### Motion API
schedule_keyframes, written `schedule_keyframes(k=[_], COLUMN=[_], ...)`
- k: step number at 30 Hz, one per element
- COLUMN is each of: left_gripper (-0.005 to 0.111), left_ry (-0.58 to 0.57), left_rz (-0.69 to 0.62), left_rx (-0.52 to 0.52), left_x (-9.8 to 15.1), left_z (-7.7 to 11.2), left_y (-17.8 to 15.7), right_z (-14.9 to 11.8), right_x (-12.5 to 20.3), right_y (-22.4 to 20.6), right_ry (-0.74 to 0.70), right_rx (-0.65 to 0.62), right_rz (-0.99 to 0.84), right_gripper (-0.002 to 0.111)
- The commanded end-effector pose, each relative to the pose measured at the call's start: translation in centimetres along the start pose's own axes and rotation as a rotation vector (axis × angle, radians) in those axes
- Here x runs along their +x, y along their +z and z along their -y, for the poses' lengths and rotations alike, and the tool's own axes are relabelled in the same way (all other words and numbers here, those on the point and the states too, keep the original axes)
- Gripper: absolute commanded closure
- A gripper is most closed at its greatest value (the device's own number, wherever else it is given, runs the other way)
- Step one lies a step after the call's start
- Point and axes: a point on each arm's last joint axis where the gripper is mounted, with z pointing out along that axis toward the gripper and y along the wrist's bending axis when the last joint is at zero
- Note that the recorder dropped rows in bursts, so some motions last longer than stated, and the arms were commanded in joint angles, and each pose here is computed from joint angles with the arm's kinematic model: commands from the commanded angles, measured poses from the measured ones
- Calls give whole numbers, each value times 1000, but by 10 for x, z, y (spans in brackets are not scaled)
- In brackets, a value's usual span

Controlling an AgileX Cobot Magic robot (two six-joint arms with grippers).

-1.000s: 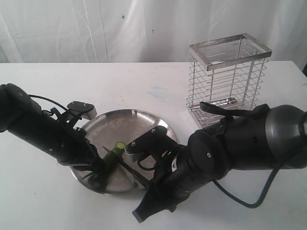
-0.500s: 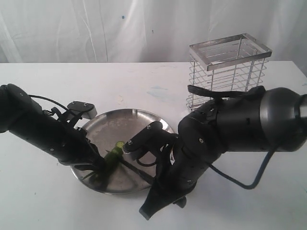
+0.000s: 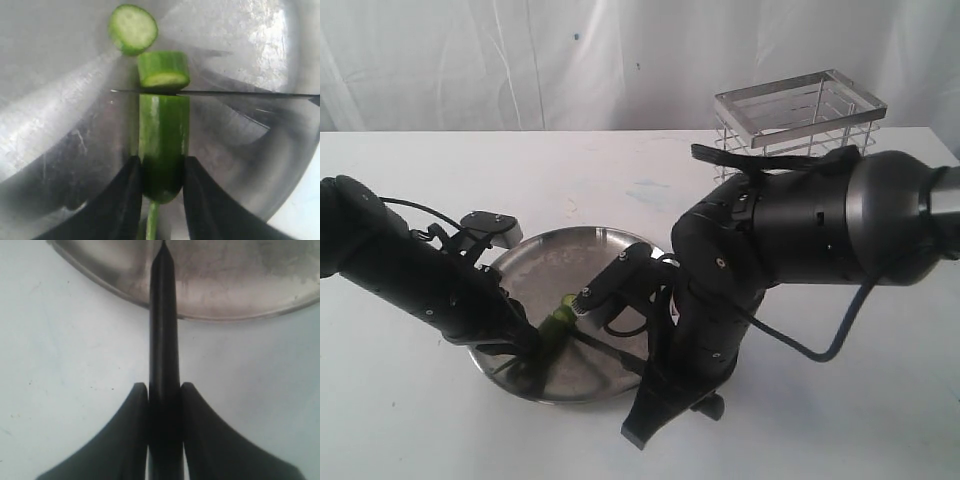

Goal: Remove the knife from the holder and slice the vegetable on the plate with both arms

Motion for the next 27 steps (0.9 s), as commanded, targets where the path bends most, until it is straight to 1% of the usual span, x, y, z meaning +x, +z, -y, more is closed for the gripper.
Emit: schedule_keyframes(k=[1, 11, 27], left_gripper=[74, 74, 74], left_ry=[-11, -31, -33], left_rz=[-8, -2, -2], left_rx=[-39, -24, -21], left_x=[3, 3, 3], left_z=[-6, -4, -4], left_y=[8, 8, 8], right_z=[0, 1, 5], right_x=[2, -6, -46], right_y=[-1, -2, 27], right_ry=[-23, -30, -56], right_rx=[2, 13, 8], right_rz=[-36, 38, 23], right_gripper=[108, 108, 108])
